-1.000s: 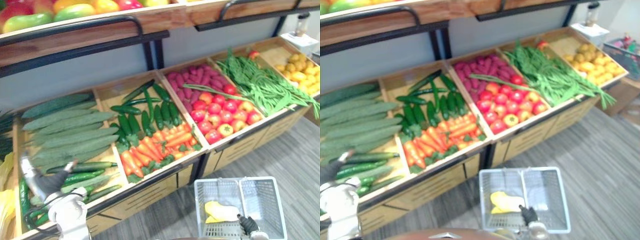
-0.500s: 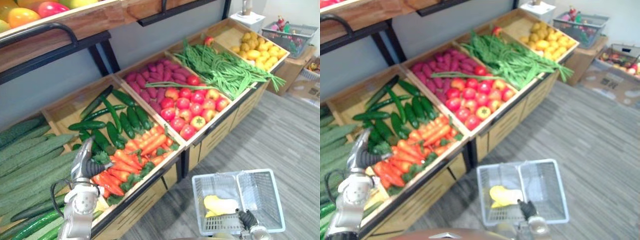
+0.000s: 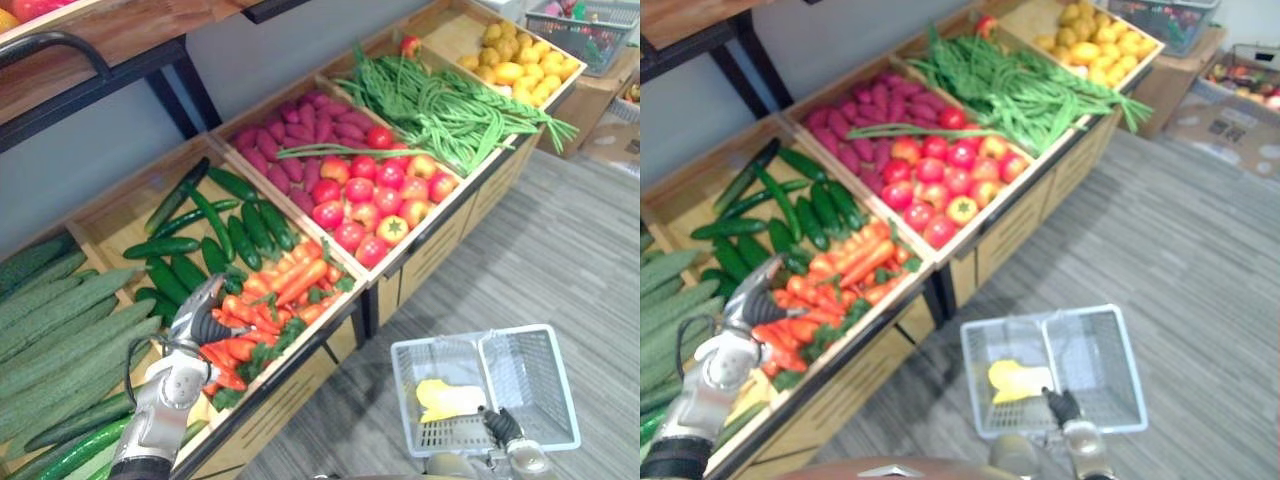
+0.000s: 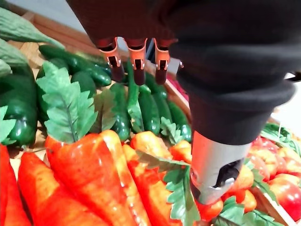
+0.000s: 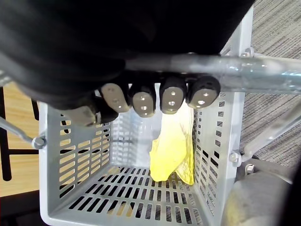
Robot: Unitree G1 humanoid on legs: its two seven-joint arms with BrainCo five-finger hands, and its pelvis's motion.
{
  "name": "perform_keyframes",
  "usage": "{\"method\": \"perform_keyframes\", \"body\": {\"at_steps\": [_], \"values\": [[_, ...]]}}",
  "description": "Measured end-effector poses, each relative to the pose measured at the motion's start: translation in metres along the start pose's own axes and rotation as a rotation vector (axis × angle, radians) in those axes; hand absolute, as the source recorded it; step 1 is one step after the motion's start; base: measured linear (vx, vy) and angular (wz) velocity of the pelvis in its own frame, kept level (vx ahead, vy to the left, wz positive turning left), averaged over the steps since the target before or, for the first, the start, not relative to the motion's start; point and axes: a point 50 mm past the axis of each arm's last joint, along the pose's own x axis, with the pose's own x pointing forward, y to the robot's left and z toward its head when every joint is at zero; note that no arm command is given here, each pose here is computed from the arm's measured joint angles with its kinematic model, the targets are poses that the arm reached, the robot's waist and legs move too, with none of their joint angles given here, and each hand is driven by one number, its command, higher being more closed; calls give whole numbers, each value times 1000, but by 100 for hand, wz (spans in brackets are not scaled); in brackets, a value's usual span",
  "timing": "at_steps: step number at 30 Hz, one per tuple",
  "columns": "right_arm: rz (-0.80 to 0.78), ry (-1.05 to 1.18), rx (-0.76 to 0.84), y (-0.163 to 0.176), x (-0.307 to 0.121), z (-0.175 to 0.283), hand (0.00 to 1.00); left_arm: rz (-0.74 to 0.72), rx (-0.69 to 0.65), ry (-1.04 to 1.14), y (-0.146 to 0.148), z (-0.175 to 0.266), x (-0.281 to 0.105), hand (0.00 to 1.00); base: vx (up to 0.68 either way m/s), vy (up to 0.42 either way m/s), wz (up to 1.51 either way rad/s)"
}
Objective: Pick vegetable in the basket
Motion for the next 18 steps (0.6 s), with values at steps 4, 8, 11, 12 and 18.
{"method": "perform_keyframes", "body": {"at_steps": [4, 8, 11, 12, 18], "values": [[-2, -23, -12, -1, 1, 6, 100, -11, 33, -36, 3, 7, 8, 0, -33, -60, -3], [2, -34, -31, -2, 3, 10, 100, -14, 30, -25, 2, 7, 18, 0, -22, -49, -4], [-1, -48, -33, -3, 4, 15, 100, -23, 33, -35, 0, 12, 24, 0, -41, -49, -7], [-3, -52, -33, -3, 5, 17, 100, -16, 35, -36, 0, 14, 27, 0, -25, -46, -9], [-18, -72, -36, -4, 7, 24, 100, 19, 45, -70, 4, 25, 36, 0, -28, -55, -11]]}}
